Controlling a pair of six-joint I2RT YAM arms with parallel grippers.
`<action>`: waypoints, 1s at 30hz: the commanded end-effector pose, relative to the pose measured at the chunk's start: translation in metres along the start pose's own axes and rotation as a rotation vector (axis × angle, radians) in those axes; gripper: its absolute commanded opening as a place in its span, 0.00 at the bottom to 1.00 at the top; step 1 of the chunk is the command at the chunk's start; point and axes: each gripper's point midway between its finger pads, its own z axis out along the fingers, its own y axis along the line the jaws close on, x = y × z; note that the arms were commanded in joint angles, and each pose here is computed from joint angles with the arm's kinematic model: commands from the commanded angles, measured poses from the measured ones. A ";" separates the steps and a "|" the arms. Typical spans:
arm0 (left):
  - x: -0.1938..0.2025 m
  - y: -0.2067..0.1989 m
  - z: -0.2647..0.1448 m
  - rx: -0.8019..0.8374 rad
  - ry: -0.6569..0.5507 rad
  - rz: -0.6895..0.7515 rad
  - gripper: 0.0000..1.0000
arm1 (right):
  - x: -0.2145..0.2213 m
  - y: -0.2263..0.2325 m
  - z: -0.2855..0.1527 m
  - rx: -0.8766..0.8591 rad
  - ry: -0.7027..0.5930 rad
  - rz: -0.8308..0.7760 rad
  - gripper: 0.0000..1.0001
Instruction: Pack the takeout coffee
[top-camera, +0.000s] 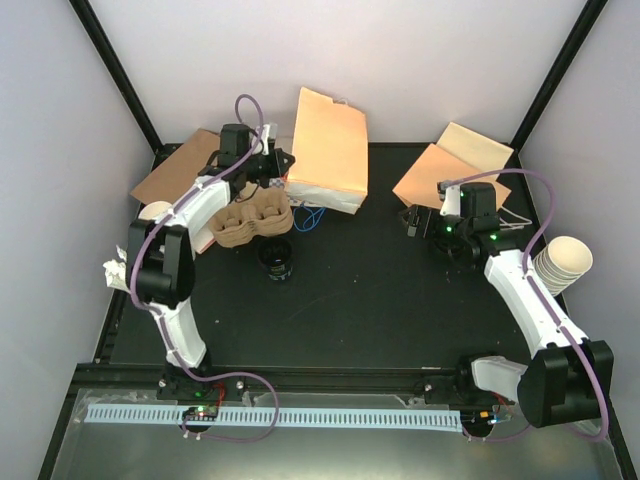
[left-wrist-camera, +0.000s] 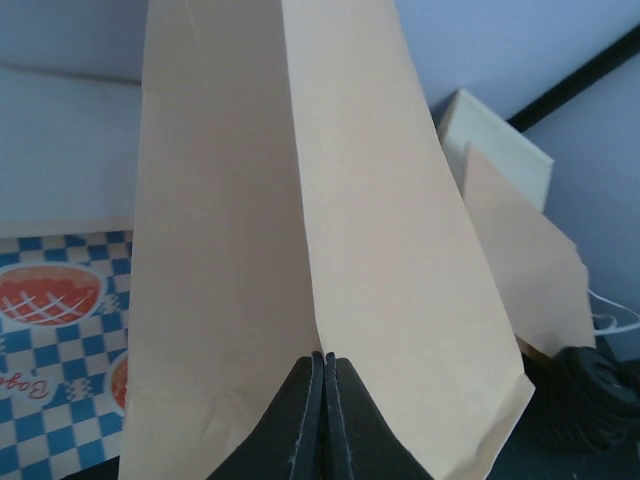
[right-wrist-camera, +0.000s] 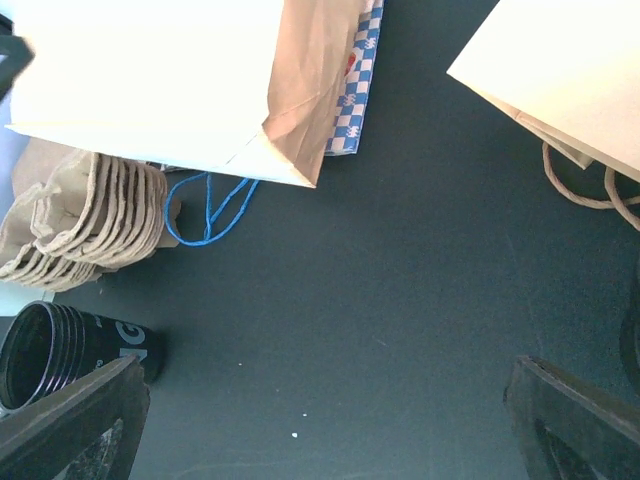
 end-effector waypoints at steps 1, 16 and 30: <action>-0.023 -0.047 -0.029 0.077 -0.121 0.158 0.02 | -0.013 0.014 -0.014 -0.024 -0.045 -0.039 1.00; -0.002 -0.139 -0.111 0.153 -0.326 0.443 0.02 | -0.038 0.034 -0.047 -0.031 -0.128 -0.057 1.00; 0.066 -0.195 -0.188 0.240 -0.462 0.548 0.02 | -0.080 0.078 -0.121 -0.069 -0.275 -0.051 1.00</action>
